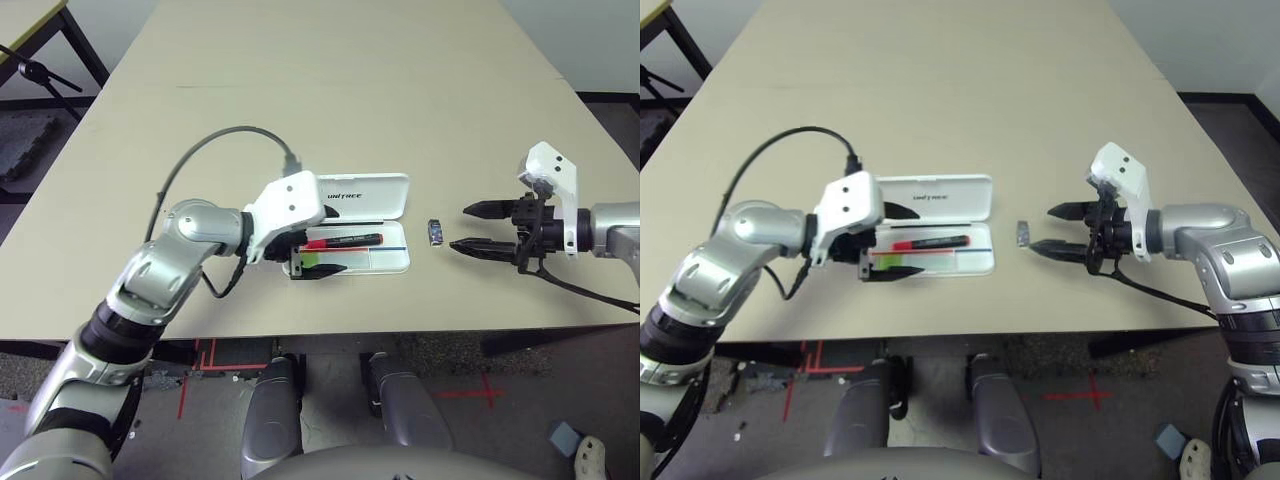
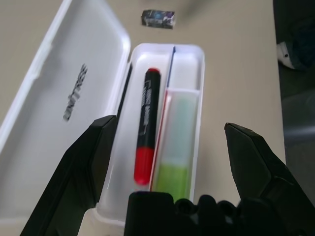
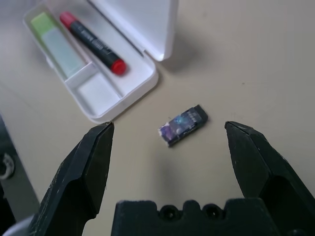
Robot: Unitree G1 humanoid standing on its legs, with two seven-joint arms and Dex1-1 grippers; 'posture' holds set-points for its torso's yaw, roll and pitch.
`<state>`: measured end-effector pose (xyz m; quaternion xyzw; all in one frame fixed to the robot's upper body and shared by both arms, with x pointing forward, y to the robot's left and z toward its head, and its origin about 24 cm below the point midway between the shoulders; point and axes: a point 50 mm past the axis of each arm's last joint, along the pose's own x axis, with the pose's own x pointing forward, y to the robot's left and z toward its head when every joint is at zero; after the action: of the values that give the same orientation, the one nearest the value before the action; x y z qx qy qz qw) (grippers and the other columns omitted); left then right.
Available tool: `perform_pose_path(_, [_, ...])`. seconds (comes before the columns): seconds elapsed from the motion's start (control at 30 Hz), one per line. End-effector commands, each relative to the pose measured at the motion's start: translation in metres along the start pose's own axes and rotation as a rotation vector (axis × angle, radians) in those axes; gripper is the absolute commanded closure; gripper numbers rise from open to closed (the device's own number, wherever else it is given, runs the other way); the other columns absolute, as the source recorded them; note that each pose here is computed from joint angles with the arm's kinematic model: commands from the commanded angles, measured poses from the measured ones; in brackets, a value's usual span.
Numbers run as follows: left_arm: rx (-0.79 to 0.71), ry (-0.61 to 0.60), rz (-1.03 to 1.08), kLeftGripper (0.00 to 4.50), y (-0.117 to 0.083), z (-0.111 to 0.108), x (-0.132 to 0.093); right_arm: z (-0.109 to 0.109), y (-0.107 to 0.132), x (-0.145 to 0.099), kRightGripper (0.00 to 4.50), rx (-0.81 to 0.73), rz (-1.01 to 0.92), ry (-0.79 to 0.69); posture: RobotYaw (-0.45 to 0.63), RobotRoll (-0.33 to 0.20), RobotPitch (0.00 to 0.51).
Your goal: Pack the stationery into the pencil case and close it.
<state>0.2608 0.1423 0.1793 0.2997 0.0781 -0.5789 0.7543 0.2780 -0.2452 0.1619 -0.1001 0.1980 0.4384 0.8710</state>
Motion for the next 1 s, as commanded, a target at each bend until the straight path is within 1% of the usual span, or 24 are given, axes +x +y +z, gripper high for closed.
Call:
perform_pose_path(0.03, [0.009,-0.013,-0.013,0.06,-0.003,0.002,-0.009,0.006,-0.004,0.0,0.0,0.034,-0.127,-0.039,-0.08,0.0,0.183])
perform_pose_path(0.1, [0.005,-0.013,-0.012,0.06,-0.003,0.002,-0.013,0.008,-0.004,0.004,0.0,0.075,-0.212,-0.044,-0.09,0.0,0.185])
perform_pose_path(0.3, [0.0,-0.018,-0.018,0.06,-0.001,0.001,-0.013,0.019,0.006,0.019,0.0,0.179,-0.355,-0.044,-0.12,0.0,0.187])
perform_pose_path(0.43, [0.011,-0.022,-0.026,0.06,0.002,0.001,-0.009,0.022,0.014,0.038,0.0,0.281,-0.492,0.005,-0.13,0.0,0.187])
perform_pose_path(0.57, [0.017,-0.023,-0.033,0.06,0.002,0.001,-0.008,0.02,0.024,0.047,0.0,0.324,-0.524,0.049,-0.13,0.0,0.188])
perform_pose_path(0.67, [0.021,-0.016,-0.035,0.06,0.002,0.0,-0.007,0.017,0.03,0.05,0.0,0.352,-0.533,0.078,-0.13,0.0,0.19])
perform_pose_path(1.0, [0.023,-0.016,-0.046,0.06,0.0,-0.001,-0.003,-0.016,0.051,0.067,0.0,0.406,-0.475,0.212,-0.12,0.0,0.2])
